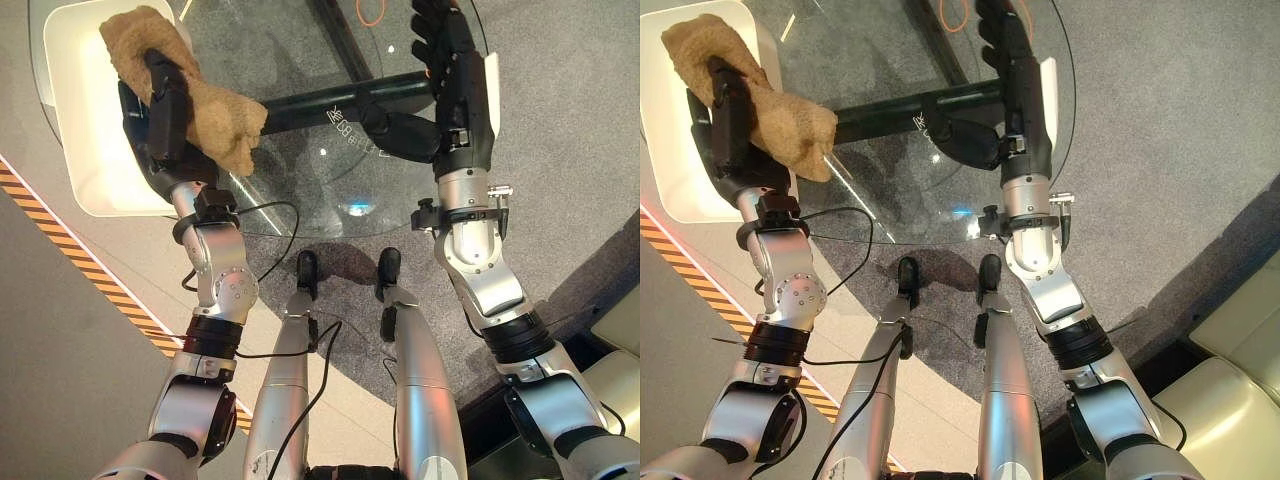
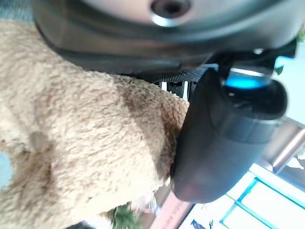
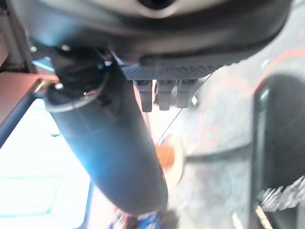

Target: Wipe the table with a cloth and put it in the basket.

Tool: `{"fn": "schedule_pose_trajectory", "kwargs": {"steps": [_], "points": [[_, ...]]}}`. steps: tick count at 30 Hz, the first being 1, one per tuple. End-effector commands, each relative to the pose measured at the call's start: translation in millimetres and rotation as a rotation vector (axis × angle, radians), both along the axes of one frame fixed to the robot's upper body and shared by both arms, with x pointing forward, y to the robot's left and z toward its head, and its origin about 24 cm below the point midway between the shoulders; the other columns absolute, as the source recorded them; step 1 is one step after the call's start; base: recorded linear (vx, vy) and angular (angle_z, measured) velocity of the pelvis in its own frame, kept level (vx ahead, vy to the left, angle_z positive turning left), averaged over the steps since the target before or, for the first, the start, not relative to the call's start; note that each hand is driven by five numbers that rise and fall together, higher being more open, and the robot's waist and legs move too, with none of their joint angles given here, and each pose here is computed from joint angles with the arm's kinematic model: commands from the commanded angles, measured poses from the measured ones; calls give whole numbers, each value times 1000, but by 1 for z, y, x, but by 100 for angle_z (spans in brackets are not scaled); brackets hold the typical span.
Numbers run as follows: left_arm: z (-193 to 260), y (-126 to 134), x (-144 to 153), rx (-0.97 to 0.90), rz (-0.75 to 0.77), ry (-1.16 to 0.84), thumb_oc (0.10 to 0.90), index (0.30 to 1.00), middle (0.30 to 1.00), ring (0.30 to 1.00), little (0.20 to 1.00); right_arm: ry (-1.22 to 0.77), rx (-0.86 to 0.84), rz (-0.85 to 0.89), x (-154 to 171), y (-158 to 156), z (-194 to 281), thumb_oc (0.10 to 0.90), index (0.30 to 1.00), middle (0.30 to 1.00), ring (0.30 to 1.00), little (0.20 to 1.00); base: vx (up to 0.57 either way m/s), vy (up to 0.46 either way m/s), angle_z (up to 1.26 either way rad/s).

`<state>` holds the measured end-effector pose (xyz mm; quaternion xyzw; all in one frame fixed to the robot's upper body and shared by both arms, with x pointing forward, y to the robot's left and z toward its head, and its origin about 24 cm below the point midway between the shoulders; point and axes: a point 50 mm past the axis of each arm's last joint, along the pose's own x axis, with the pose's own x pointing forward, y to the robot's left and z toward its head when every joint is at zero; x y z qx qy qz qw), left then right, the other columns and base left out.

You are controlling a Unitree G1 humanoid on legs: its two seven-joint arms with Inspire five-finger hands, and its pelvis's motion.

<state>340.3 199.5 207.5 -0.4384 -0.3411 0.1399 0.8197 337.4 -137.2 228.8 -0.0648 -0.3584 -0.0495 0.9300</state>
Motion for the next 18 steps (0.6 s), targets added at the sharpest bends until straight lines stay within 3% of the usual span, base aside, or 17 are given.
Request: {"fn": "schedule_pose_trajectory", "kwargs": {"steps": [1, 9, 18], "points": [[67, 34, -34, 69, 233, -372, 100, 300, 300, 300, 200, -254, 59, -19, -21, -10, 39, 800, 900, 900, 900, 900, 0, 0, 0], [66, 72, -30, 54, 384, -277, 100, 300, 300, 300, 200, -34, 155, -283, 9, -71, -7, 800, 900, 900, 900, 900, -3, 33, -3], [85, 100, -29, 74, 503, -217, 100, 300, 300, 300, 200, 136, 195, -469, 18, -120, -47, 800, 900, 900, 900, 900, -4, 1, -3]]}}
